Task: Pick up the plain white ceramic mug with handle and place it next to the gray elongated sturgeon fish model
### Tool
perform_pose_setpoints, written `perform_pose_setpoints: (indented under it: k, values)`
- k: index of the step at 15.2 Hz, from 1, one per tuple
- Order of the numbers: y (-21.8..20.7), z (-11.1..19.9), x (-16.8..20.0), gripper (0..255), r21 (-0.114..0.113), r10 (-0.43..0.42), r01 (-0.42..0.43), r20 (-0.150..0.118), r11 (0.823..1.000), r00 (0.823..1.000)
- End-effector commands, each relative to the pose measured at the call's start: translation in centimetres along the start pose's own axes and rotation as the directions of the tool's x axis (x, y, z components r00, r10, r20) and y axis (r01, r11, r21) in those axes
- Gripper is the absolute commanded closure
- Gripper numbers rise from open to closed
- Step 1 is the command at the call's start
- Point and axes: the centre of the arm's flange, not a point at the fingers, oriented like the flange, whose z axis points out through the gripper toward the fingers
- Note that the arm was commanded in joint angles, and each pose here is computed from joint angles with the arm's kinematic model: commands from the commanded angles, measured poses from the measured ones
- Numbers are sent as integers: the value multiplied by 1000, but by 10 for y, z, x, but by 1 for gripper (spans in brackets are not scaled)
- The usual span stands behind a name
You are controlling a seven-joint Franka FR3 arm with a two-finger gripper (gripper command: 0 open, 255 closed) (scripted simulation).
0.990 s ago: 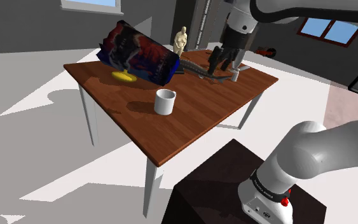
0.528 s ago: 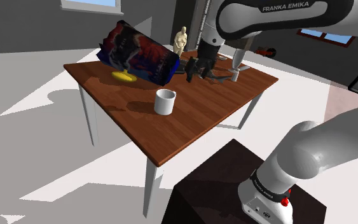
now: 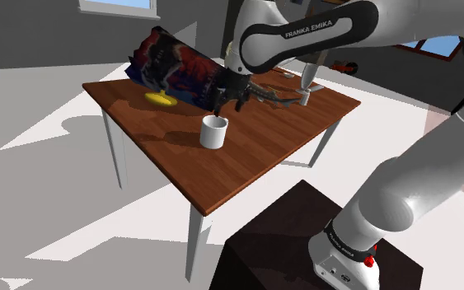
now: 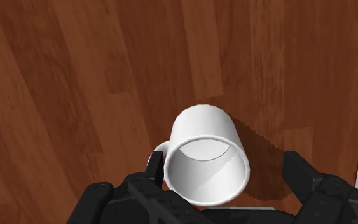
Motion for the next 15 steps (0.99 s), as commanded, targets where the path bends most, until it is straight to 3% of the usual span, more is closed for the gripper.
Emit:
perform_pose_setpoints:
  k: [1, 7, 15]
  values:
    - [-10, 20, 17, 0, -1, 15, -15, 3, 1000, 1000]
    - [-41, 74, 61, 0, -7, 52, -52, 14, 999, 999]
    - [-41, 114, 60, 0, -7, 52, -51, 14, 999, 999]
